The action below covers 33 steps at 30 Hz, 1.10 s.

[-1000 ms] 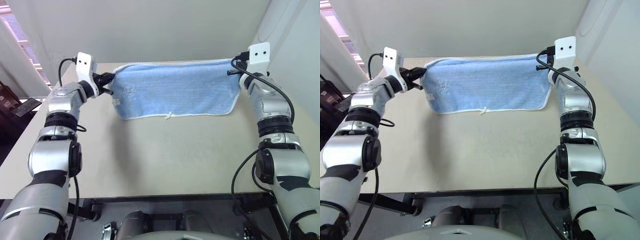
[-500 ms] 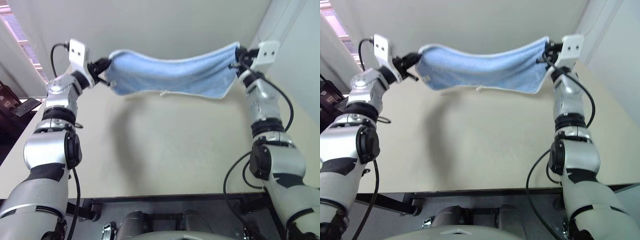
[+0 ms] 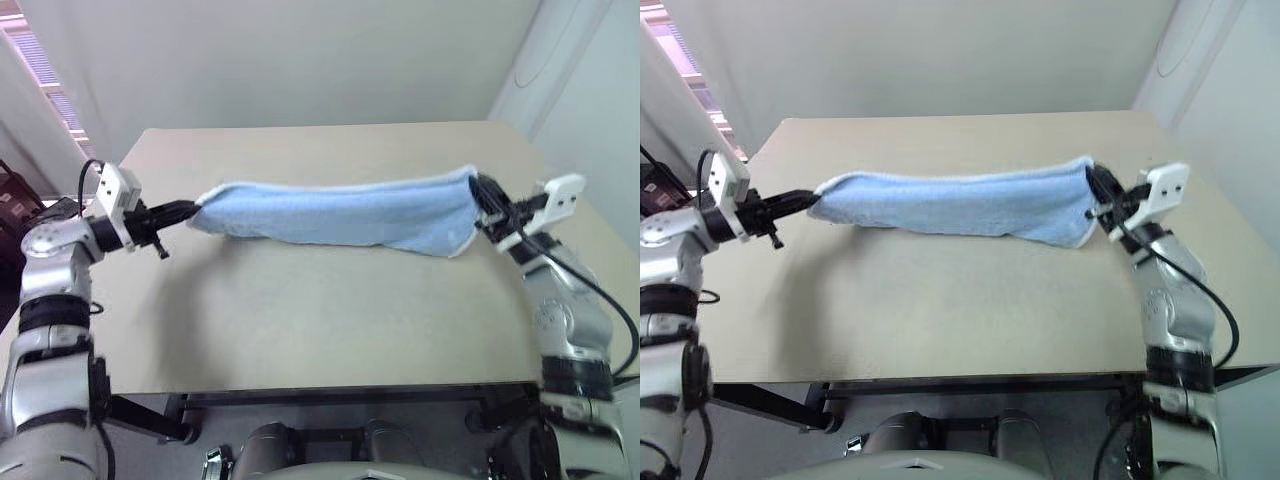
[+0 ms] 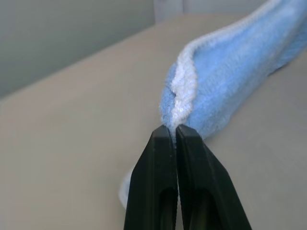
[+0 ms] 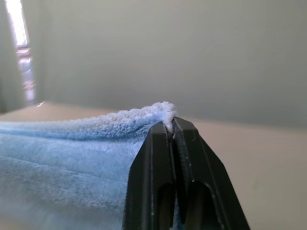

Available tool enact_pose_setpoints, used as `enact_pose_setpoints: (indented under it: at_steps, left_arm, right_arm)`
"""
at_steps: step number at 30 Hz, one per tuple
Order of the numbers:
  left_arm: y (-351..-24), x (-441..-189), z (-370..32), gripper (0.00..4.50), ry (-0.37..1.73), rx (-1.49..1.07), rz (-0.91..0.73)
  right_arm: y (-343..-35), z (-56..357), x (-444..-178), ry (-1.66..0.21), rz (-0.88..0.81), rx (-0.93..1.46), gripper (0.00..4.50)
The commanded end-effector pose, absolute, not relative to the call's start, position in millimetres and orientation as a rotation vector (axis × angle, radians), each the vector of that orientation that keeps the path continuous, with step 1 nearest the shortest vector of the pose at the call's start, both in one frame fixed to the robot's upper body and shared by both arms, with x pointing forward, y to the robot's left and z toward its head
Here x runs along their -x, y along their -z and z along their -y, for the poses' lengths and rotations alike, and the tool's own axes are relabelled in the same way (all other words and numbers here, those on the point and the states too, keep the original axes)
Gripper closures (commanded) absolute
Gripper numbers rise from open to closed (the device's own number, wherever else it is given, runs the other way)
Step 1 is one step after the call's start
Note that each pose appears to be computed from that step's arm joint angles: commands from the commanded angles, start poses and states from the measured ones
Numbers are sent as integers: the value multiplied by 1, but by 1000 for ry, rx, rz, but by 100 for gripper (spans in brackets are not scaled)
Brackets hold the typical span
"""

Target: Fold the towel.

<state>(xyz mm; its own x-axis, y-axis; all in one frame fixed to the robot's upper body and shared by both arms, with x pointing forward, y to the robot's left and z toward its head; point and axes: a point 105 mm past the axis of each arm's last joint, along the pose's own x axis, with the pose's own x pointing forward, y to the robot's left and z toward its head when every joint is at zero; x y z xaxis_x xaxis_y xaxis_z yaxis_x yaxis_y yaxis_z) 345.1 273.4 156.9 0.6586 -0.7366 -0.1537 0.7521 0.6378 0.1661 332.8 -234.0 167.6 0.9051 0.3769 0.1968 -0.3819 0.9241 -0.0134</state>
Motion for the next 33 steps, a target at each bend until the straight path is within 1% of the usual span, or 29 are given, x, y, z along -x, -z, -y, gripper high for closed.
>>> enact_pose_setpoints:
  at_steps: [1, 7, 8, 11, 16, 21, 23, 27, 32, 33]
  left_arm:
    - [-173, -323, -273, 444, 876, -234, -55]
    - [-150, -285, -275, 444, 881, -170, -170]
    - [-143, -276, -272, 444, 907, -160, -204]
    - [-128, -261, -266, 444, 948, -144, -278]
    - [-120, -252, -268, 444, 939, -115, -311]
    - [-114, -224, -273, 444, 964, -105, -392]
    - [-111, -216, -275, 444, 966, -100, -425]
    - [-109, -216, -277, 444, 951, -88, -418]
    - [-111, -232, -269, 444, 940, -69, -370]
    - [-112, -239, -269, 444, 922, -53, -351]
  right_arm:
    - [-179, 236, -311, -413, 213, -13, 450]
    - [-155, 227, -267, -525, 76, -30, 450]
    - [-151, 226, -261, -548, 48, -13, 450]
    - [-146, 223, -251, -598, -18, -1, 450]
    - [-141, 222, -238, -655, -89, 13, 450]
    - [-139, 227, -214, -703, -165, 24, 450]
    - [-138, 229, -209, -714, -184, 30, 450]
    - [-132, 230, -207, -728, -213, 41, 450]
    - [-124, 230, -230, -681, -179, 51, 450]
    - [-121, 230, -237, -662, -164, 55, 450]
